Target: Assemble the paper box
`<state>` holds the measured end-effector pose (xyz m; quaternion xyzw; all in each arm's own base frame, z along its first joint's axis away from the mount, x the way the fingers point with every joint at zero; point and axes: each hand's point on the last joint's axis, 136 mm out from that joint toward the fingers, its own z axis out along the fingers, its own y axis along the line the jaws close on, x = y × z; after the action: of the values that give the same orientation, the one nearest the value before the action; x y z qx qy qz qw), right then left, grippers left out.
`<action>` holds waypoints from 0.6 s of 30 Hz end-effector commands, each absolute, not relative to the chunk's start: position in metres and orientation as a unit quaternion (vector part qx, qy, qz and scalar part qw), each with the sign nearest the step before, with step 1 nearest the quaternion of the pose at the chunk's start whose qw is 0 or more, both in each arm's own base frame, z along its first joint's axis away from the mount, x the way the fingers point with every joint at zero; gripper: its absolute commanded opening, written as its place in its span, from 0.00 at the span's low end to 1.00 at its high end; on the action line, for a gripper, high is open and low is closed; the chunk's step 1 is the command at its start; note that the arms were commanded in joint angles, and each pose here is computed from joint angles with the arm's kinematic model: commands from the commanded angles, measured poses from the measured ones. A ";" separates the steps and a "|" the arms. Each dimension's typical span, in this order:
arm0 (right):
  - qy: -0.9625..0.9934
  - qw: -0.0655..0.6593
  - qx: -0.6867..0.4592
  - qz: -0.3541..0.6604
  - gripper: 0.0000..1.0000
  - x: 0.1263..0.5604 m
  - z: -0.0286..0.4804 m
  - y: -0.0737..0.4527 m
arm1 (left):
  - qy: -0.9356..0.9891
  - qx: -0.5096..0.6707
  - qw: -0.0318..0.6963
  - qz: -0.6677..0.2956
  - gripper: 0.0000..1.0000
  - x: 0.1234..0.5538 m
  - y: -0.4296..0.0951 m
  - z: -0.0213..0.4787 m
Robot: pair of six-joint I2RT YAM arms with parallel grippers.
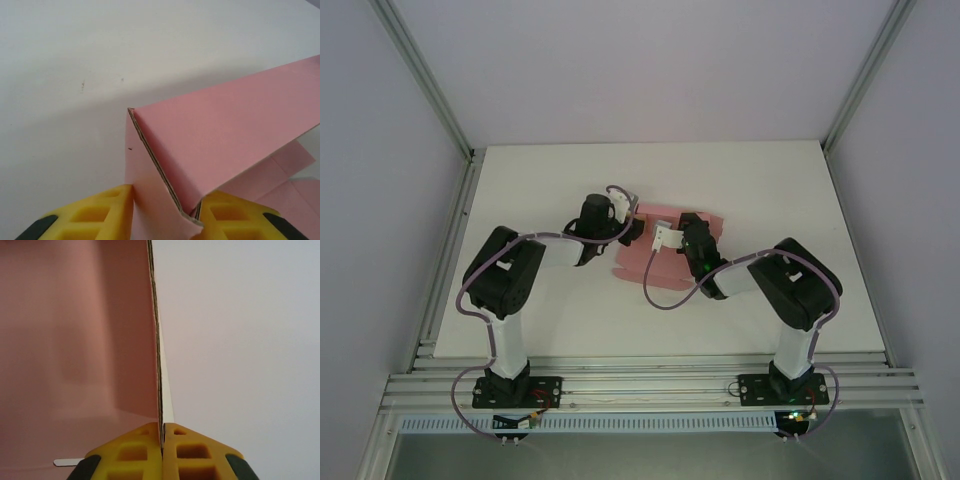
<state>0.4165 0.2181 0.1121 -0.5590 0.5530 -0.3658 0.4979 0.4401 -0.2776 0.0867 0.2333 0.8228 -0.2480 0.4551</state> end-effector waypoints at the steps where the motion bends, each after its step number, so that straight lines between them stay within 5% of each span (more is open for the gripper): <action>1: 0.553 0.479 -0.607 -0.310 0.00 0.398 0.082 0.235 | 0.812 0.240 0.483 -0.224 0.31 0.445 -0.286 0.094; 6: 0.557 0.481 -0.606 -0.301 0.00 0.395 0.085 0.236 | 0.832 0.233 0.497 -0.083 0.23 0.448 -0.285 0.080; 10: 0.558 0.485 -0.603 -0.301 0.00 0.394 0.089 0.235 | 0.852 0.187 0.488 0.035 0.00 0.456 -0.263 0.074; 18: 0.566 0.479 -0.600 -0.300 0.00 0.395 0.090 0.232 | 0.846 0.135 0.484 0.178 0.00 0.466 -0.232 0.077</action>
<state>0.4149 0.2106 0.1159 -0.5461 0.5735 -0.3605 0.4929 0.4629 -0.2772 0.0924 0.1535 0.8439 0.0344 0.5129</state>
